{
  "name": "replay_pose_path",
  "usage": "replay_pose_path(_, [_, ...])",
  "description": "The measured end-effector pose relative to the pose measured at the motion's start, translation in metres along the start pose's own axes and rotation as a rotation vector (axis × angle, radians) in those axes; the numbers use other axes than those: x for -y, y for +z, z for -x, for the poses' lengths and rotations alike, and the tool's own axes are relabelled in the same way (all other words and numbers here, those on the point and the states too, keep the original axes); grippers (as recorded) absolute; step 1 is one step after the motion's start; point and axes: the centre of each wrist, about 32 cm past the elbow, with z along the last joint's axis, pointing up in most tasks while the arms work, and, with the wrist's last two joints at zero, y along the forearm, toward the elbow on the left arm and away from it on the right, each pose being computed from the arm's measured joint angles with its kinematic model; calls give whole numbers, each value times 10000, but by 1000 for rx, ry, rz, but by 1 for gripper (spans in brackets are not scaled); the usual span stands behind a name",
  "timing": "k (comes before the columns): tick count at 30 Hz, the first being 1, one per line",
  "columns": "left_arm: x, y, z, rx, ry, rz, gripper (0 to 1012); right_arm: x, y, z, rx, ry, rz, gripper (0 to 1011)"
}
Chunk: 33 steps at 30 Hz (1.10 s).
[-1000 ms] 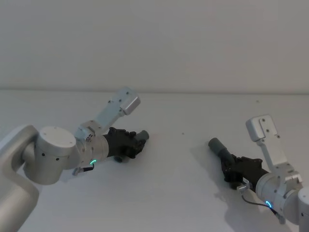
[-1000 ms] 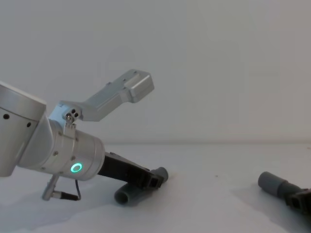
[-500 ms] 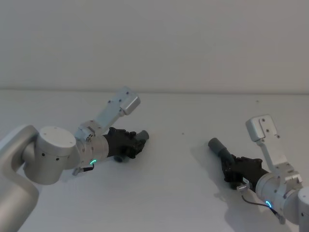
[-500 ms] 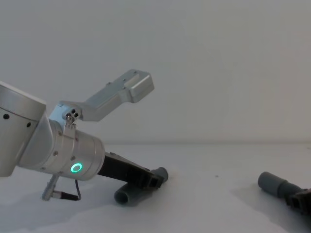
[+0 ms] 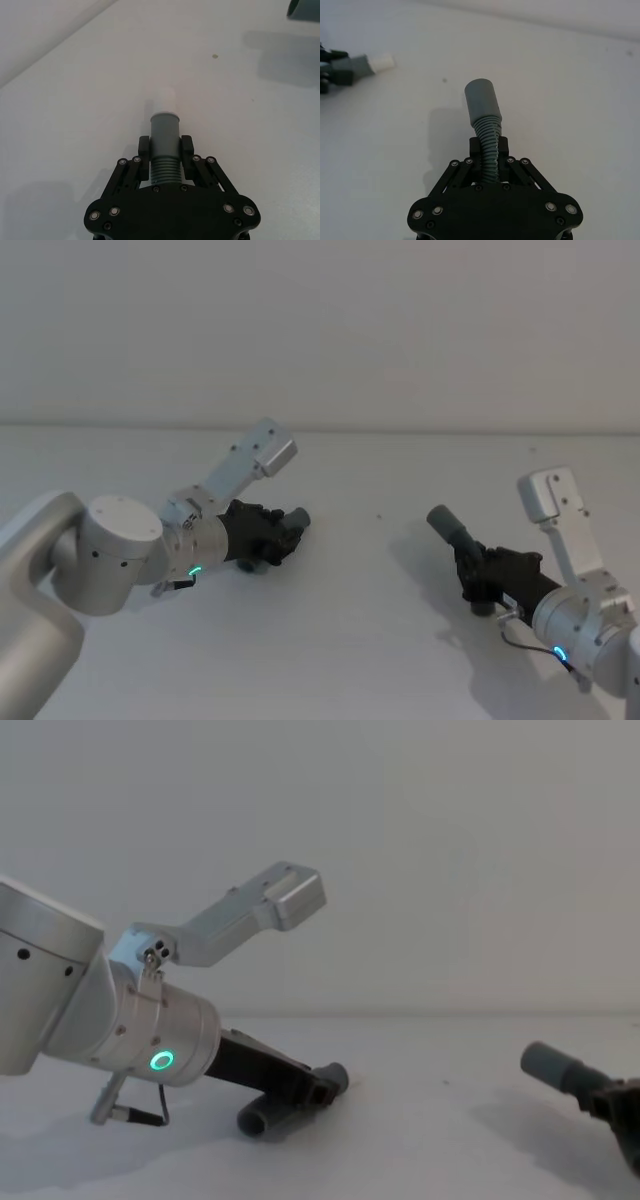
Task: Use both hands to pick up one end of the pipe from the table, align the ends, and insert them.
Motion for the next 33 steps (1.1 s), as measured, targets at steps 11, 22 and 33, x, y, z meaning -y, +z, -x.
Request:
replay_pose_path(11, [-46, 59, -13, 114, 28, 45, 349, 88, 60, -96, 18, 72, -128, 163])
replay_pose_path(22, [-140, 94, -109, 248, 4, 139, 349, 168, 59, -244, 77, 188, -194, 157])
replay_pose_path(33, [-225, 99, -285, 330, -105, 239, 349, 204, 29, -436, 172, 325, -217, 157])
